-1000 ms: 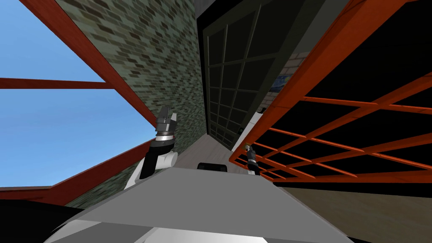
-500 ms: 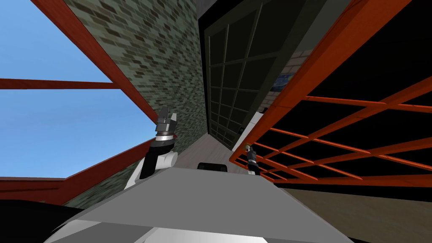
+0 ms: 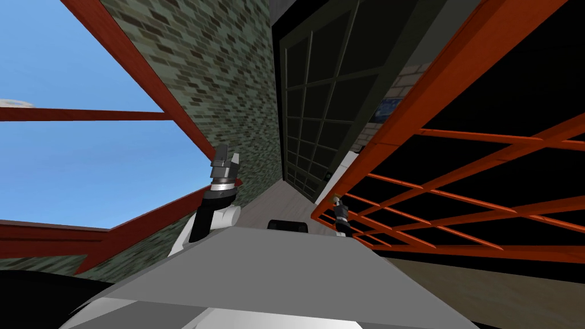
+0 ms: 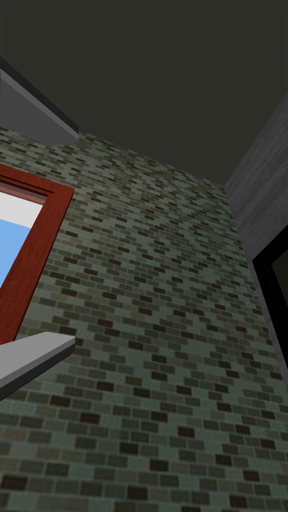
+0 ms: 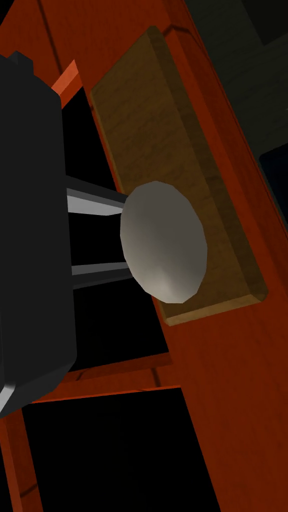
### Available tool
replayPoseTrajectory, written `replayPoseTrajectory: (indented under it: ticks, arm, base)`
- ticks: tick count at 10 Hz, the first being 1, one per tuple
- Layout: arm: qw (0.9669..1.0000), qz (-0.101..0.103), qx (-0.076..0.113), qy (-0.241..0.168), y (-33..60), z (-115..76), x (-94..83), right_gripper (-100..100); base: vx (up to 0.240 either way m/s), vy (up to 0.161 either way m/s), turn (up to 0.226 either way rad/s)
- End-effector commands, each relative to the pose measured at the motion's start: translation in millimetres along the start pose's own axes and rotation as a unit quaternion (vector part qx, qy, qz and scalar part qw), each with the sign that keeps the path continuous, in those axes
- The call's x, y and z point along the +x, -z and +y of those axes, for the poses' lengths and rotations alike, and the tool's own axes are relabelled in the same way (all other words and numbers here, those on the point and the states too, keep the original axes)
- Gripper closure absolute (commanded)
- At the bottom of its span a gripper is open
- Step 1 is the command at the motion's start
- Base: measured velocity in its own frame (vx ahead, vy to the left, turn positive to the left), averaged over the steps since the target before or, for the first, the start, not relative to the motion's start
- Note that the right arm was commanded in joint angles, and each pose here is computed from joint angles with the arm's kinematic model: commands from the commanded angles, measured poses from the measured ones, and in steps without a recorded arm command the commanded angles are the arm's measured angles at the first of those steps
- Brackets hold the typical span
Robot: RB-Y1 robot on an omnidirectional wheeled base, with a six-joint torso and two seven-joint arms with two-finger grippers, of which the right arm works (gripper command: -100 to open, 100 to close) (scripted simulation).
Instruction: Pull the door open
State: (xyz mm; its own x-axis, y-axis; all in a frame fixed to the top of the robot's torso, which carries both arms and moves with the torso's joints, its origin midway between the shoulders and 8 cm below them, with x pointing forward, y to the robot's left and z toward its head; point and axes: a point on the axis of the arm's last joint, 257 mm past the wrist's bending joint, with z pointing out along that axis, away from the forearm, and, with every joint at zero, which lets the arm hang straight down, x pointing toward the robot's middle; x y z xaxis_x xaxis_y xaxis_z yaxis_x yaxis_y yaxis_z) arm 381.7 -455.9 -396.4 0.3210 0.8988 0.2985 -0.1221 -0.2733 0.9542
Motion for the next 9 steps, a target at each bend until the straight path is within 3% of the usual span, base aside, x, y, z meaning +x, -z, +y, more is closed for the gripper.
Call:
replayPoseTrajectory:
  ticks: [1, 3, 5, 9]
  arm:
    - [0.9999, 0.007, -0.012, -0.010, -6.5, 8.4, 7.5, 100]
    - [0.9984, 0.002, -0.013, -0.055, -5.8, 9.2, 5.1, 100]
    - [0.9981, 0.002, -0.013, -0.059, -5.8, 9.2, 5.1, 100]
    - [0.9914, -0.005, -0.016, -0.130, -4.7, 10.1, 1.4, 100]
  base:
    - [-0.013, 0.000, -0.008]
    - [-0.032, -0.009, 0.078]
    - [-0.024, -0.010, 0.014]
    - [-0.030, -0.009, 0.056]
